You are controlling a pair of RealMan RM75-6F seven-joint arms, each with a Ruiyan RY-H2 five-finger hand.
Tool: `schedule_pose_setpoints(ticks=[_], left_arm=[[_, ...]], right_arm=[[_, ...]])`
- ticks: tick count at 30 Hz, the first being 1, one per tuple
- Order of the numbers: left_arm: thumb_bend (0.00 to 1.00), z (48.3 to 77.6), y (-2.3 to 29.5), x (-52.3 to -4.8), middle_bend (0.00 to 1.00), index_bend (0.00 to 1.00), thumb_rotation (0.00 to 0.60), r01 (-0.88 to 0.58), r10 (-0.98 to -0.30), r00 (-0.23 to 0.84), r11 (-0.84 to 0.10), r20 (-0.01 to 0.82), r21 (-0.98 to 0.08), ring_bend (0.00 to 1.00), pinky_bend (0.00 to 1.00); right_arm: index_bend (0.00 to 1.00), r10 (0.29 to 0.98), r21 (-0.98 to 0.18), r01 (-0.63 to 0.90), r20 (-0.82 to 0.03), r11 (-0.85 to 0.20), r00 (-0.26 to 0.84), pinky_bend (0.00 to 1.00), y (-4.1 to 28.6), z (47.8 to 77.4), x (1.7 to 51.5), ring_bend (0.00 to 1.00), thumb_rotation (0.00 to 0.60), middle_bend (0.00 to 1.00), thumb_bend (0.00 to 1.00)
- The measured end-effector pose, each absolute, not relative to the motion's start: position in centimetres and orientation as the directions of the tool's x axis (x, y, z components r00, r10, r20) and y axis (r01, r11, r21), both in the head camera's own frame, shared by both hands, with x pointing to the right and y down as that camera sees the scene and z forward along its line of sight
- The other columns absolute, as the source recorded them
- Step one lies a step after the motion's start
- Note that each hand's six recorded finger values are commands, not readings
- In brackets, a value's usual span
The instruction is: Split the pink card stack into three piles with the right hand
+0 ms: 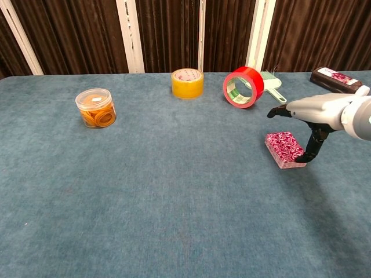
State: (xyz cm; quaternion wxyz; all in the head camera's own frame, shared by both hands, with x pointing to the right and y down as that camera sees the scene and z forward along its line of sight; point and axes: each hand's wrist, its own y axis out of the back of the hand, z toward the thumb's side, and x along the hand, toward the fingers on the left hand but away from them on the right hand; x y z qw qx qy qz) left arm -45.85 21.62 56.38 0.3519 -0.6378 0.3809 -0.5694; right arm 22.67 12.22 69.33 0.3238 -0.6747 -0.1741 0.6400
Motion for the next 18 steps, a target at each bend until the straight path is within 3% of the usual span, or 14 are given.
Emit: schedule_pose_setpoints(ticks=[6, 18], left_arm=[[0.06, 56.4, 21.6, -45.8, 0.00, 0.00, 0.600, -0.089, -0.885, 0.064, -0.465, 0.461, -0.881, 0.00, 0.06], [0.06, 56.4, 21.5, -45.9, 0.00, 0.00, 0.600, -0.092, -0.884, 0.059, -0.468, 0.464, -0.879, 0.00, 0.06]], right_arm=[[0.12, 0.644, -0.650, -0.188, -0.758, -0.736, 0.102, 0.00, 12.0, 70.1, 22.5, 0.00, 0.600, 0.00, 0.27], [0.12, 0.646, -0.648, -0.189, -0.759, -0.738, 0.082, 0.00, 11.7, 70.8, 22.5, 0.00, 0.600, 0.00, 0.27]])
